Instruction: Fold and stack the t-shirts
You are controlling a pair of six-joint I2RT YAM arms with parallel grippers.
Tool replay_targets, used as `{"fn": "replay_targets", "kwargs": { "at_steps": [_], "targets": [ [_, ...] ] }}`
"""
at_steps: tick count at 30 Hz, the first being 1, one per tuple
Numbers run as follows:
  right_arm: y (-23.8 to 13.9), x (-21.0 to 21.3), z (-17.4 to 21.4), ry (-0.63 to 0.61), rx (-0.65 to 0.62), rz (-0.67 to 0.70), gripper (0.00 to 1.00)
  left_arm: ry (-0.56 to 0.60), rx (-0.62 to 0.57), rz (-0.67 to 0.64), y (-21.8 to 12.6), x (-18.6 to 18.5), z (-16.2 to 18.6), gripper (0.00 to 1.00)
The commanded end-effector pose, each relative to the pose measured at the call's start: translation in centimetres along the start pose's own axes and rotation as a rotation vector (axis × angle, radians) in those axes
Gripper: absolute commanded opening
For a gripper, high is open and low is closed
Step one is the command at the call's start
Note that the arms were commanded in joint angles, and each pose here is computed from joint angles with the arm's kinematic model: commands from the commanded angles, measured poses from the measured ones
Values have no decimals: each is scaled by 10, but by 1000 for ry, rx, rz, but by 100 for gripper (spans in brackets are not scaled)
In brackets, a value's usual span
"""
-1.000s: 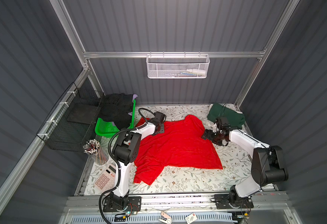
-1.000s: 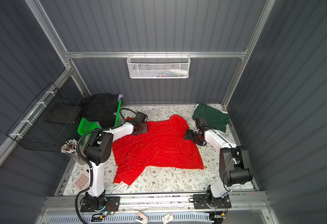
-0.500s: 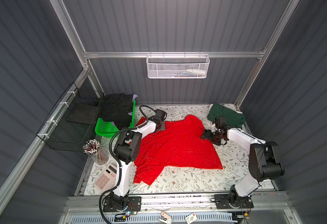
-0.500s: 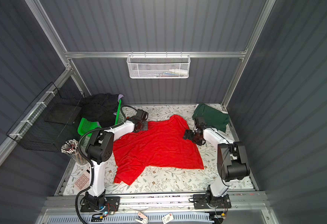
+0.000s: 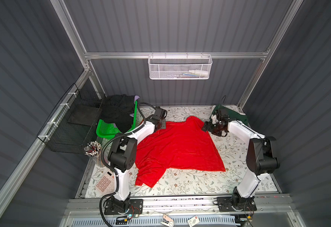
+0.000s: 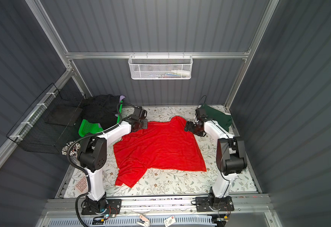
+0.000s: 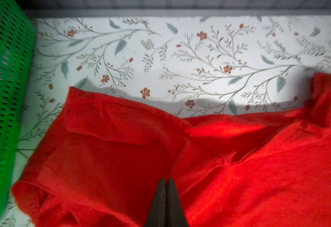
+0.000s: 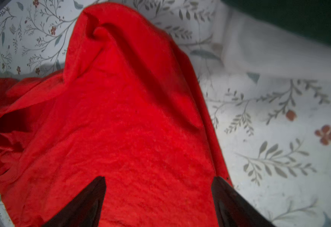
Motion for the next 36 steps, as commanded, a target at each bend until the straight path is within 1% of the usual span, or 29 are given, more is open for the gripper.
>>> {"fn": "replay_targets", "kwargs": {
  "at_steps": [1,6,10,14,15,17,21,24,28,34,36],
  "targets": [
    [15,-4,-16,-7,22,26,85,9,-48,-3,-18,4,-5,0],
    [43,7,-52,40,10,-38,81,7,-50,4,-19,3,-5,0],
    [60,26,-71,25,12,-55,79,-2,-29,40,-16,0,1,0],
    [73,54,-80,-57,33,9,79,-8,-8,50,-11,0,7,0],
    [76,64,-82,-87,34,30,79,-7,20,45,-6,4,19,0],
    [82,79,-83,-129,38,53,79,-19,44,63,-2,4,28,0],
    [100,100,-82,-171,36,89,80,-41,94,108,6,1,43,0],
    [115,105,-83,-194,28,129,80,-59,113,134,11,1,52,0],
    [133,100,-77,-177,48,170,77,-73,128,148,13,1,58,0],
    [142,87,-67,-166,84,243,68,-80,142,167,14,0,63,0],
    [142,83,-65,-168,93,270,63,-81,142,168,15,0,63,0]
  ]
}}
Point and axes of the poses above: each gripper's point midway between its finger pads, its own y axis out along the fingers, its own x axis along the line the jaws close on, z = x × y, the point moved 5 cm from there along -y, back along the fingers, and after that the axes turned 14 degrees about -y, right-handed, at the moved point
